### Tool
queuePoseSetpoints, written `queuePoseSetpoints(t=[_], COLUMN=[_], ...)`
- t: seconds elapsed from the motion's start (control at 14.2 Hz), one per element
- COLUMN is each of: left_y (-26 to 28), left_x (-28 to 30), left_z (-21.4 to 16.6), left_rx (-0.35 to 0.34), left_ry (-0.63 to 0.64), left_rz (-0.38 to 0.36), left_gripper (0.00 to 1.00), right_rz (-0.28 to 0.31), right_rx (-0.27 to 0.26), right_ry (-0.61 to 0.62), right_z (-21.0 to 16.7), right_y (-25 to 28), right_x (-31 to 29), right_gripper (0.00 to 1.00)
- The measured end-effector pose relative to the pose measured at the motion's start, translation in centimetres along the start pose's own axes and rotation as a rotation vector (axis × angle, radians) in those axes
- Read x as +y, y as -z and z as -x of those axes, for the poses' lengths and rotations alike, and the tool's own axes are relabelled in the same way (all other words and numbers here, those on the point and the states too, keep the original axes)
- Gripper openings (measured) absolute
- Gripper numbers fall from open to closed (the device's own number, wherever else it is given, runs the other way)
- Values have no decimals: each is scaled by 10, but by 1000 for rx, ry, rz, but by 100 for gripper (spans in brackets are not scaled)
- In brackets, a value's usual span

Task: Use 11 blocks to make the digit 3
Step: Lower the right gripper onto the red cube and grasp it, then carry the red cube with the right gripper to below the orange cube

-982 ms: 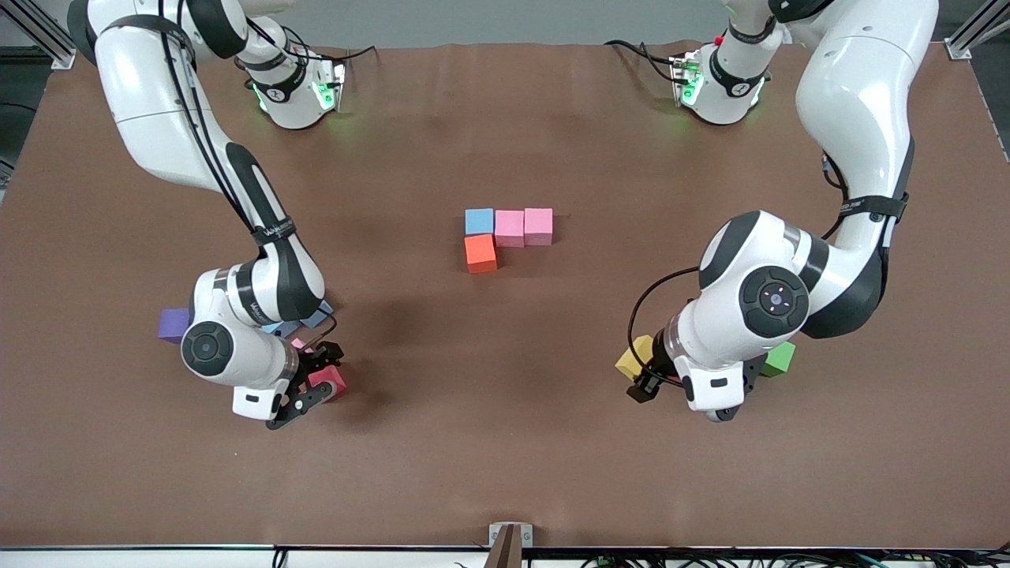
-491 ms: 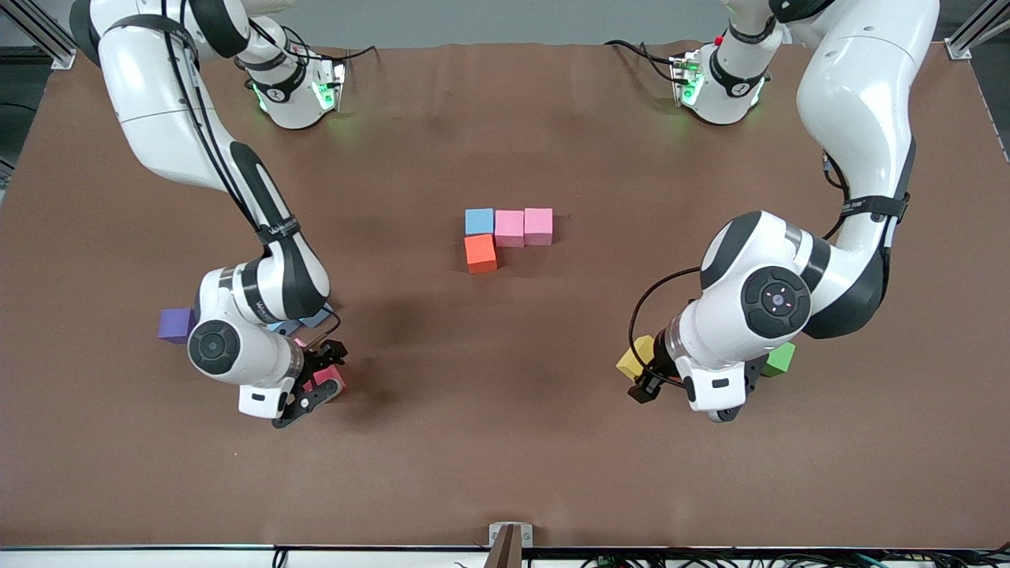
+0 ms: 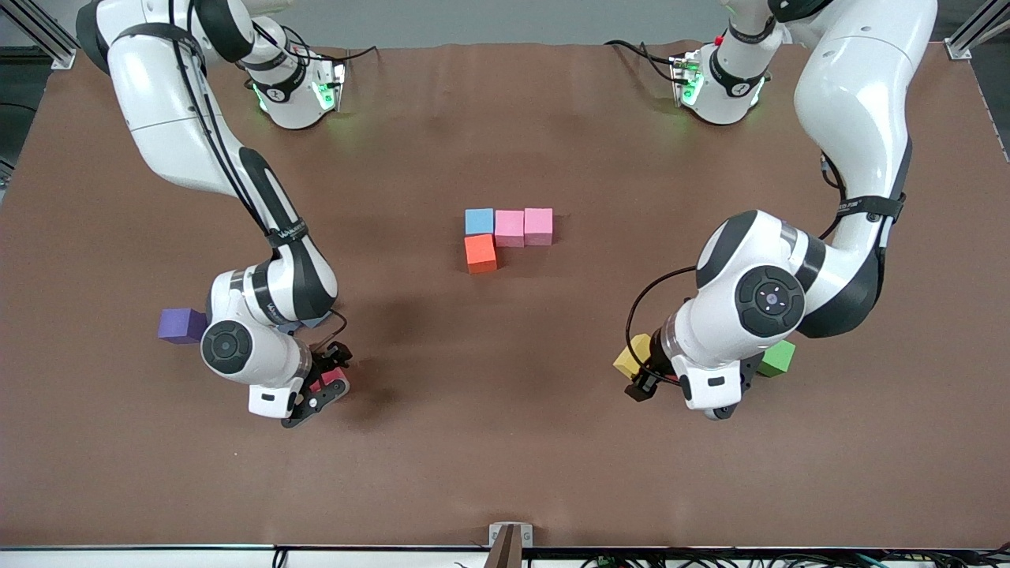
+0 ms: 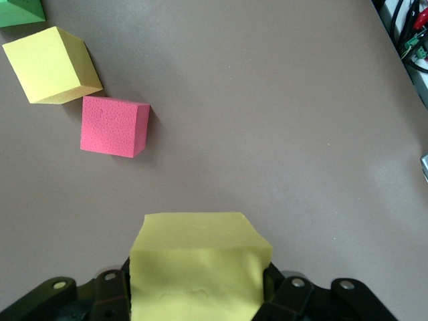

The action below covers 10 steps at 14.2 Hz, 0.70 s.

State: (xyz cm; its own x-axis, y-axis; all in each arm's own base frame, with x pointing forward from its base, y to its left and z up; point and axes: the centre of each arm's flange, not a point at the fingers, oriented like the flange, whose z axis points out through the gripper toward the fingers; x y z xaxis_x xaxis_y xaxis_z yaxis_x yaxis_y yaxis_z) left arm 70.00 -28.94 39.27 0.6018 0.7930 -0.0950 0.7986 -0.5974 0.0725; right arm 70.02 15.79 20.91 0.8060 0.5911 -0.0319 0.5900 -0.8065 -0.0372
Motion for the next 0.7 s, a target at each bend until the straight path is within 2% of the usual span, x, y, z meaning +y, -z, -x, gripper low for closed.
queuePoseSetpoints(t=[0.14,0.21,0.35,0.7], left_y=[-1,-2,-5,-10], left_x=[0,0,-1,-5], left_z=[0,1,1,-5], left_rx=[0,-1,-2,0], left_ry=[-1,-1,-3,5], left_rz=[-2,-4,-11,-23], left_gripper=[62,62,62,62], right_rz=[25,30,32,35], right_rx=[-12,-14,-11,-2], right_ry=[20,24,25,24], right_z=[1,1,0,-3], right_y=[0,0,1,5], right_x=[1,1,2,0], right_gripper=[74,73,57,52])
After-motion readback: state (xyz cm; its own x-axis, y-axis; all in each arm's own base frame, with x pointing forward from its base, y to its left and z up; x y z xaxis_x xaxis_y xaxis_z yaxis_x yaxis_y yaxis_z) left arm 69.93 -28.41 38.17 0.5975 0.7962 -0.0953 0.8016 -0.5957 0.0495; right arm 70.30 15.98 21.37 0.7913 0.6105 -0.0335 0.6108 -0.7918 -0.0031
